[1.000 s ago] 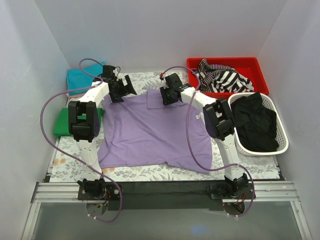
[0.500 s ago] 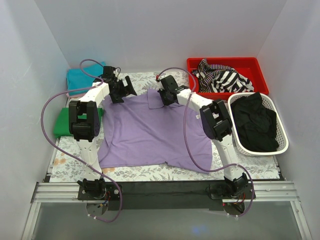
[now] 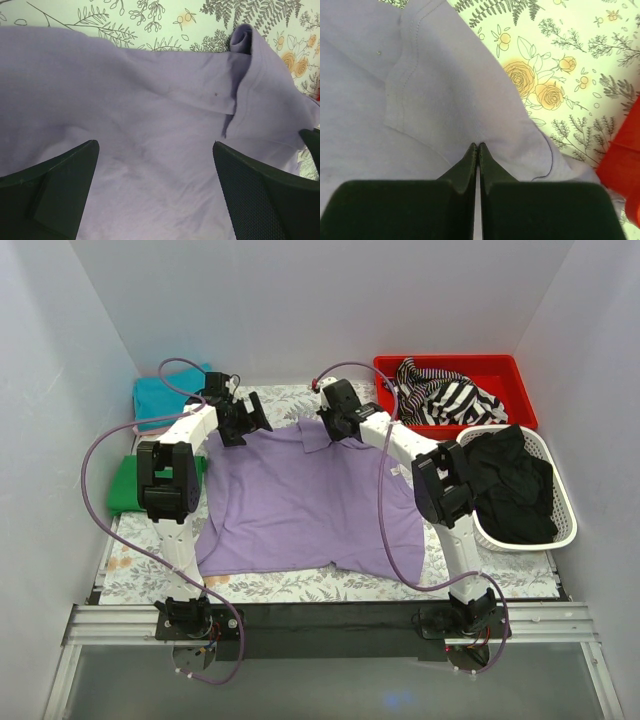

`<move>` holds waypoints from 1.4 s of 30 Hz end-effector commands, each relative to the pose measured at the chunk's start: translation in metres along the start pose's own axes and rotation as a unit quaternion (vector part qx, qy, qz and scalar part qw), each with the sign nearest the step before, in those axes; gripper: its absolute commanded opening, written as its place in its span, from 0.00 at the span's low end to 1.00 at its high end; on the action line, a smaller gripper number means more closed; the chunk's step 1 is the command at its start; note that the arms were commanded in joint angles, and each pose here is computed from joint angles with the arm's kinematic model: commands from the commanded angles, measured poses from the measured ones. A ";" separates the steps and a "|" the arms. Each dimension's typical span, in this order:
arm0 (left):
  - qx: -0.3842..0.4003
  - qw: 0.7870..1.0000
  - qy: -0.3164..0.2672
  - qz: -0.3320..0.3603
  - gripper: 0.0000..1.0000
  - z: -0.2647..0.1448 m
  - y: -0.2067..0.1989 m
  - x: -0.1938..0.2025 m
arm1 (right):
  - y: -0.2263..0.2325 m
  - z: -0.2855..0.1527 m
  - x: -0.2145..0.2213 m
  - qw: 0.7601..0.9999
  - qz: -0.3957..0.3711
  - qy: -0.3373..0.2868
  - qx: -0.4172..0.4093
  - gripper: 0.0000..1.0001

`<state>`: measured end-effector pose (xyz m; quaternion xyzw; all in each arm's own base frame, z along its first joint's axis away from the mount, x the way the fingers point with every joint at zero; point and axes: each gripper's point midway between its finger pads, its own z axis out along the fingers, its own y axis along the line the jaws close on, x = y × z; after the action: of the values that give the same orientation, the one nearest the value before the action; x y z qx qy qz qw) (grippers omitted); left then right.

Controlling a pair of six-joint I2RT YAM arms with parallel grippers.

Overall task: Fold and stack the t-shirts
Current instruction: Flatten the tshirt out, then fold the tshirt

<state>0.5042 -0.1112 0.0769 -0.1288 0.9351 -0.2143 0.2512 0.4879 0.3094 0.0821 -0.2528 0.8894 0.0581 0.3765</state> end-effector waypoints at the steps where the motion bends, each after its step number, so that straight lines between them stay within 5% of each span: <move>1: -0.011 1.000 -0.018 0.011 0.97 -0.008 0.005 -0.013 | -0.014 -0.030 -0.041 0.999 -0.010 -0.049 0.017 0.01; 15: -0.015 1.000 -0.011 0.004 0.96 -0.005 0.017 -0.010 | -0.029 -0.038 -0.045 0.999 0.011 -0.041 0.000 0.01; 17: -0.016 1.000 -0.008 0.005 0.96 -0.004 0.019 -0.008 | -0.026 -0.040 -0.050 0.999 0.010 -0.046 -0.016 0.34; 20: -0.022 1.000 -0.006 0.004 0.96 -0.002 0.022 -0.006 | -0.023 -0.043 -0.054 0.998 0.009 -0.051 -0.028 0.45; 28: -0.031 1.000 -0.004 0.001 0.96 0.002 0.027 -0.005 | 0.039 -0.039 -0.056 0.987 -0.005 -0.051 -0.150 0.49; 42: -0.026 1.000 -0.006 -0.002 0.96 0.002 0.025 -0.006 | 0.071 0.025 -0.009 0.996 -0.057 0.002 -0.074 0.48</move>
<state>0.5054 -0.0905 0.0566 -0.1394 0.9410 -0.1909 0.2421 0.4594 0.3921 0.0676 -0.3390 0.8650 0.1472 0.3393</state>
